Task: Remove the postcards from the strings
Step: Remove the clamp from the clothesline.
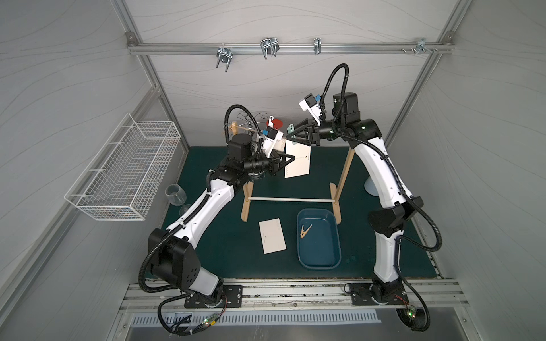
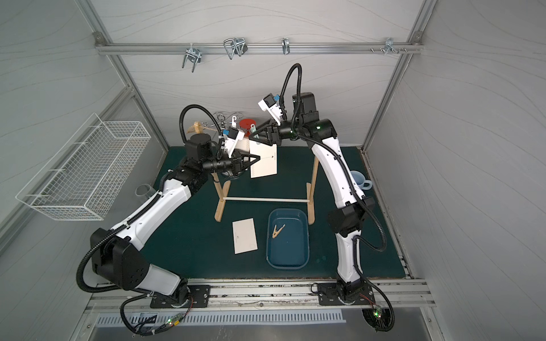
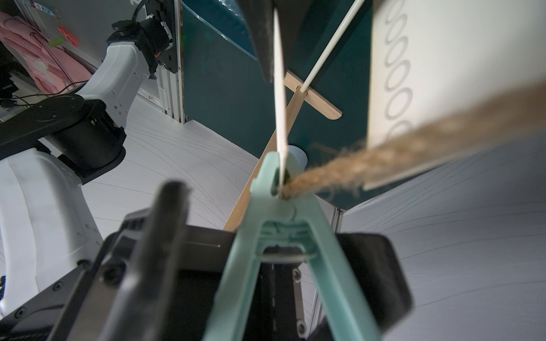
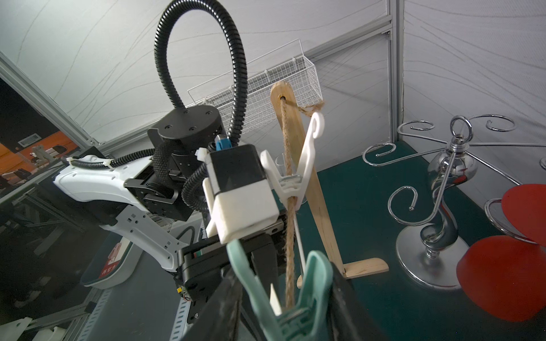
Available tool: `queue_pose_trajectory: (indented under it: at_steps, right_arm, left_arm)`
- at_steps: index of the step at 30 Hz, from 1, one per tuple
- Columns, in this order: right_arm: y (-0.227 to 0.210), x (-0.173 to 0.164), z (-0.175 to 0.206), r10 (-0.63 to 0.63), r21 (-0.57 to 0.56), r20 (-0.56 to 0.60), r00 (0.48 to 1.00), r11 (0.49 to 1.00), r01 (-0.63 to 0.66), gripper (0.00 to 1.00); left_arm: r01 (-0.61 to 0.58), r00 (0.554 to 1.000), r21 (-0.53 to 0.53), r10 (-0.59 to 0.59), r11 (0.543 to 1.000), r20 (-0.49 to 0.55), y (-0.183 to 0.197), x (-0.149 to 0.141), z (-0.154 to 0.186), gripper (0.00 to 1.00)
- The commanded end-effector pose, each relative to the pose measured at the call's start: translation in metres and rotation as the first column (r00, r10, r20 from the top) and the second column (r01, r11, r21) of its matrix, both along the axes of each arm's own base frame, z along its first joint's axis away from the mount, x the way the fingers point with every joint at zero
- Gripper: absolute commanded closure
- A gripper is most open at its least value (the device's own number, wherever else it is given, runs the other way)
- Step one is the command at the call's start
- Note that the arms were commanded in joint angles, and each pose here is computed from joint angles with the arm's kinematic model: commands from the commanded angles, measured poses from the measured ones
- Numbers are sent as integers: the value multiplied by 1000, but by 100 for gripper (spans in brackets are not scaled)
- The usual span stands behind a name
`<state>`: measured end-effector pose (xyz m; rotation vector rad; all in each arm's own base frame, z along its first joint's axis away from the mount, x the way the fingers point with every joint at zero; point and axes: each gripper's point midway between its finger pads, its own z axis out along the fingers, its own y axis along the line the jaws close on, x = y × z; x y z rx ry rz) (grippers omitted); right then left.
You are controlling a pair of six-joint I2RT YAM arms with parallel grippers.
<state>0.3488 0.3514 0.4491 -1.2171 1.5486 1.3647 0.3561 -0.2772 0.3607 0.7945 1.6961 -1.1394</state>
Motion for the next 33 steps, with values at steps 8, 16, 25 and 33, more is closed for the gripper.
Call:
queue_pose_trajectory:
  at_steps: [8,16,25,33]
  right_arm:
    - [-4,-14,5,50,17,-16,999,999,-50,64]
    - [-5,-14,5,50,18,-16,999,999,-50,80]
    - [-5,-16,7,50,19,-10,999,999,-50,100]
    - [-9,-17,18,7,30,37,999,1000,-8,100]
  left_arm:
    - [7,996,-24,-5,1000,86,0,4,26,100]
    - [5,996,-22,-3,1000,87,1,4,26,100]
    - [4,996,-24,-2,1000,88,1,3,27,100]
    - [7,997,-32,-5,999,83,1,1,28,100]
